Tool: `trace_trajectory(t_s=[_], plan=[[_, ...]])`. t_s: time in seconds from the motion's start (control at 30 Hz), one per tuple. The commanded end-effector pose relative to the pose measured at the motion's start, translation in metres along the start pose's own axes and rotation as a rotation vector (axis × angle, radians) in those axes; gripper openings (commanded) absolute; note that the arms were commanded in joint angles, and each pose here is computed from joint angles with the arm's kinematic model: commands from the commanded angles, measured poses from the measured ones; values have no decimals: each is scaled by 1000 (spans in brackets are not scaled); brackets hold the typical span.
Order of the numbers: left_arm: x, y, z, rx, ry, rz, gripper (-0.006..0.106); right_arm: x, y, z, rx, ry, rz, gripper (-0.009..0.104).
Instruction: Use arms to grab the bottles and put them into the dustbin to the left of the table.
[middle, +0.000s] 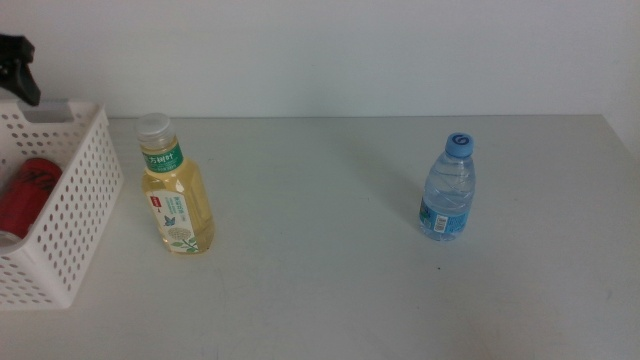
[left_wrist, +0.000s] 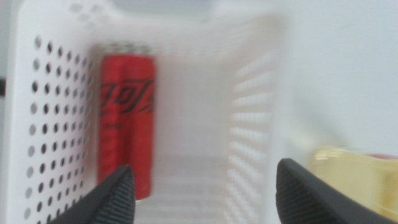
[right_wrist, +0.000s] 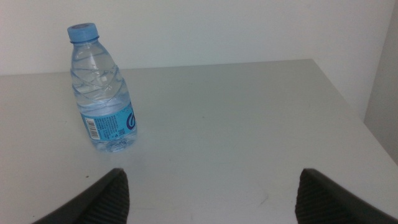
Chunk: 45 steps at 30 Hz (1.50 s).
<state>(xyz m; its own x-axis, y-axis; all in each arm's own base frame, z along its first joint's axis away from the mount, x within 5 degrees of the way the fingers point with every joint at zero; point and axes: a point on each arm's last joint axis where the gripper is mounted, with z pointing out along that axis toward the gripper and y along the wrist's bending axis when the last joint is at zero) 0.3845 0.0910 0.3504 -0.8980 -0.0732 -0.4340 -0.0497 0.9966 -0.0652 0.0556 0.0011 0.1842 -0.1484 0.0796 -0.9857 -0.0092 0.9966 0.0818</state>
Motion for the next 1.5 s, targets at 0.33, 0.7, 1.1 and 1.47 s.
trace_trajectory(t_s=[0.33, 0.7, 1.1, 1.47], plan=[[54, -89, -154, 1, -266, 204, 75, -11, 1, -3, -4, -110, -20, 94], [148, -120, -136, 122, -654, 250, 75, -11, 1, -3, -4, -110, -20, 94], [232, -110, -74, 166, -900, 247, 75, -11, 1, -3, -4, -110, -20, 94], [244, -107, -55, 159, -840, 250, 75, -11, 1, -3, -4, -110, -20, 94]])
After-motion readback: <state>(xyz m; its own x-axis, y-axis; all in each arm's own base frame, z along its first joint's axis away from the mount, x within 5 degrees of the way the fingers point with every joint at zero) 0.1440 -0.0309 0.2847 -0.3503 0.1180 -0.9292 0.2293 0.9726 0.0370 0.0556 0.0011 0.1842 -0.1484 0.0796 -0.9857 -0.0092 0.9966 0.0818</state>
